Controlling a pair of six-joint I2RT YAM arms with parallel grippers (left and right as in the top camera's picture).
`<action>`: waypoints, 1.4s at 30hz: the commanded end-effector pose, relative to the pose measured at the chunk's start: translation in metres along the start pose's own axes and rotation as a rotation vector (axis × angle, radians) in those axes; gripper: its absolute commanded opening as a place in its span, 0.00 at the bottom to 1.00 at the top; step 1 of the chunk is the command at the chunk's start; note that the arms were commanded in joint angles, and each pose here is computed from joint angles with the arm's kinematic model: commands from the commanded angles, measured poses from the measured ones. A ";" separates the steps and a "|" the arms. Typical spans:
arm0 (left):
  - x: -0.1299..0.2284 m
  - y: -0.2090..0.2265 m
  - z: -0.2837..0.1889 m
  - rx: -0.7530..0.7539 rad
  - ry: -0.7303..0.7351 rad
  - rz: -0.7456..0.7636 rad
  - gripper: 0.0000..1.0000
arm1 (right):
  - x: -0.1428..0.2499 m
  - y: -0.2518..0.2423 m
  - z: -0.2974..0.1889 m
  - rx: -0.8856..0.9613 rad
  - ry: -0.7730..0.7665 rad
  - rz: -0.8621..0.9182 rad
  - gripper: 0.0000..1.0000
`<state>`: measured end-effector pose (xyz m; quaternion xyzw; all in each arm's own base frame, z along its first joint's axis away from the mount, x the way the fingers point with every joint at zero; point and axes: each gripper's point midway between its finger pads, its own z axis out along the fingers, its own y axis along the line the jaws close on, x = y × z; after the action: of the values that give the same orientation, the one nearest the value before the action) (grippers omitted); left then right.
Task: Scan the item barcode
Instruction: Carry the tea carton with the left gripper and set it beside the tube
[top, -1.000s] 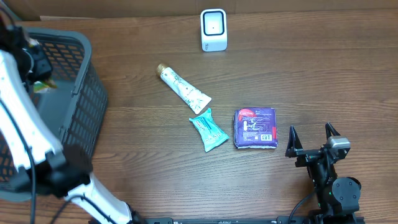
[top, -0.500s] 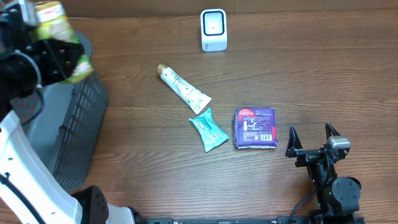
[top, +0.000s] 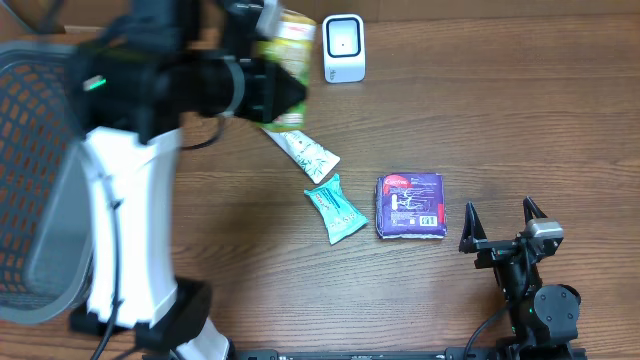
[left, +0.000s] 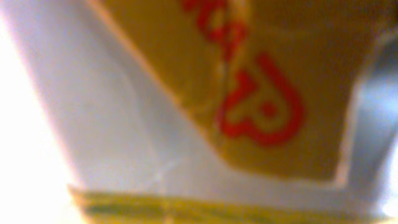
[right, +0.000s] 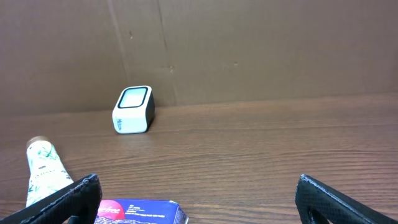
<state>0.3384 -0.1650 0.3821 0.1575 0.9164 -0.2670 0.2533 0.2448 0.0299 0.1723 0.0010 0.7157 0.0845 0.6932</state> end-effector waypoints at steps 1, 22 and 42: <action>0.004 0.006 0.049 -0.081 0.103 -0.003 0.15 | 0.002 0.002 0.000 -0.010 -0.003 0.007 1.00; 0.133 0.025 0.292 -0.235 0.757 0.017 0.10 | 0.002 0.002 0.000 -0.010 -0.003 0.007 1.00; 0.158 0.063 0.331 -0.561 0.764 0.084 0.20 | 0.002 0.002 0.000 -0.010 -0.003 0.007 1.00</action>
<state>0.3528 -0.2807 0.0307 0.2231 0.9697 0.0638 -0.0761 0.2448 0.0299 0.1721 0.0010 0.7160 0.0845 0.6930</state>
